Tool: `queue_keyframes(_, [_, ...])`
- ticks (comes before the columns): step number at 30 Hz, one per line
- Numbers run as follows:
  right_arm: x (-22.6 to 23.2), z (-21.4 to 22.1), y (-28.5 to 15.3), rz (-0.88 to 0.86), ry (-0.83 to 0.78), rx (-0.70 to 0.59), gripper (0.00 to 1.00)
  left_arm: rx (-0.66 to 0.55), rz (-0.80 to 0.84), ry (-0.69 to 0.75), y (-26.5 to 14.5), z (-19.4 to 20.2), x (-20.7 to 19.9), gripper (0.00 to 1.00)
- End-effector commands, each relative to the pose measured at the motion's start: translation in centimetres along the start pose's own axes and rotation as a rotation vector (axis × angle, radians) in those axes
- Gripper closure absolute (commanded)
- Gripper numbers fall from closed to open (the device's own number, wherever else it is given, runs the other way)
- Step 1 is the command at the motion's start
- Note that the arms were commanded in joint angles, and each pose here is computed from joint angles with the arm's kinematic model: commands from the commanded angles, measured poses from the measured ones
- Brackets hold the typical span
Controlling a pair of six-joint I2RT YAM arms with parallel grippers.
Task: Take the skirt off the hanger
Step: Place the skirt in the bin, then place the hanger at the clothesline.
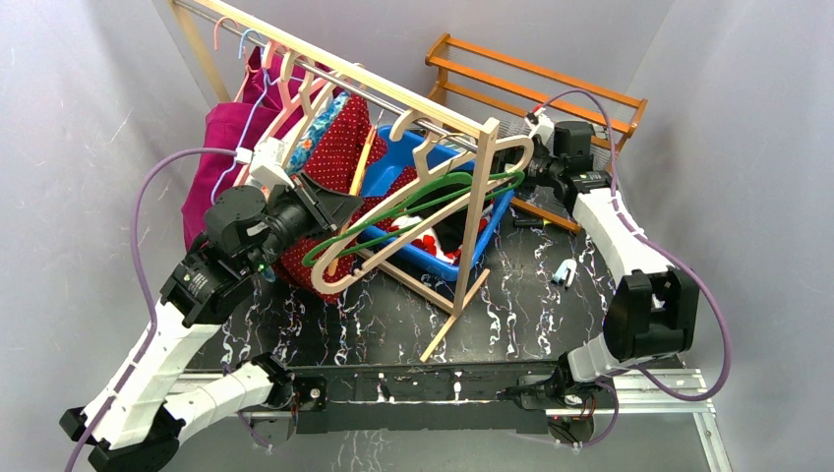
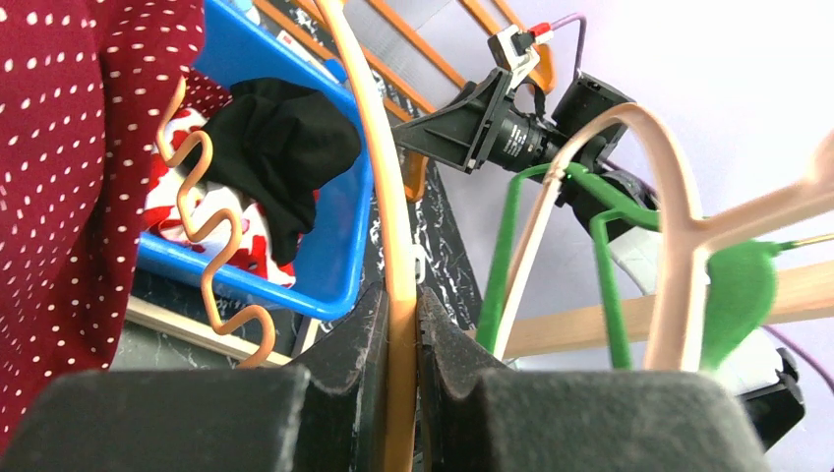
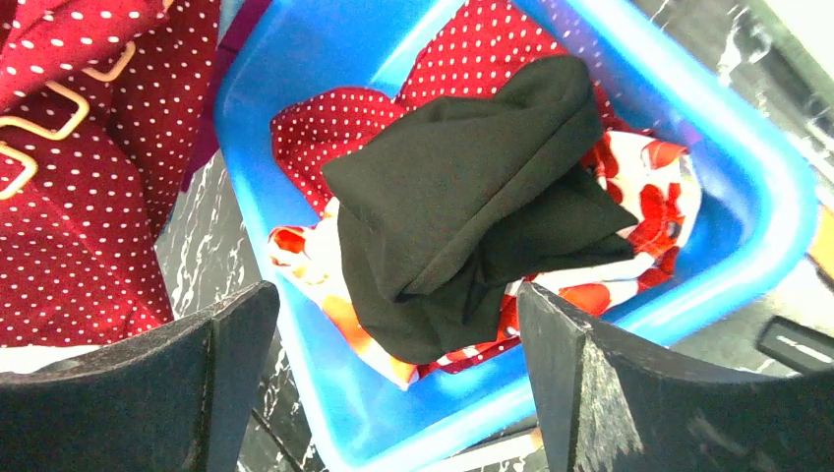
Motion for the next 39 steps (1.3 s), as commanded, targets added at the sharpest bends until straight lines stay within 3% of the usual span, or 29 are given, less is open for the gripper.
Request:
queue_keyframes(1, [0.3, -1.8, -2.1, 0.063, -0.06, -0.073, 0.02, -0.077, 0.108, 0.01, -1.2, -2.5, -2.4, 1.0])
queue_keyframes(12, [0.3, -2.2, -5.1, 0.087, -0.062, -0.133, 0.02, -0.056, 0.144, -0.027, 0.3, -3.0, -3.6, 1.0])
queue_keyframes(39, [4.2, -2.5, -9.6, 0.096, -0.193, -0.26, 0.02, -0.111, 0.413, -0.266, -2.0, -4.9, -7.4, 1.0])
Point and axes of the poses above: each gripper's point midway between its finger pads, its own y axis out along the fingers, its own x axis along the line the jaws close on, z = x × y, the point moved 9 cm from there along -y, back along the fingers, and after that the axes turned 3 degrees about y, right-handed, at the moved point
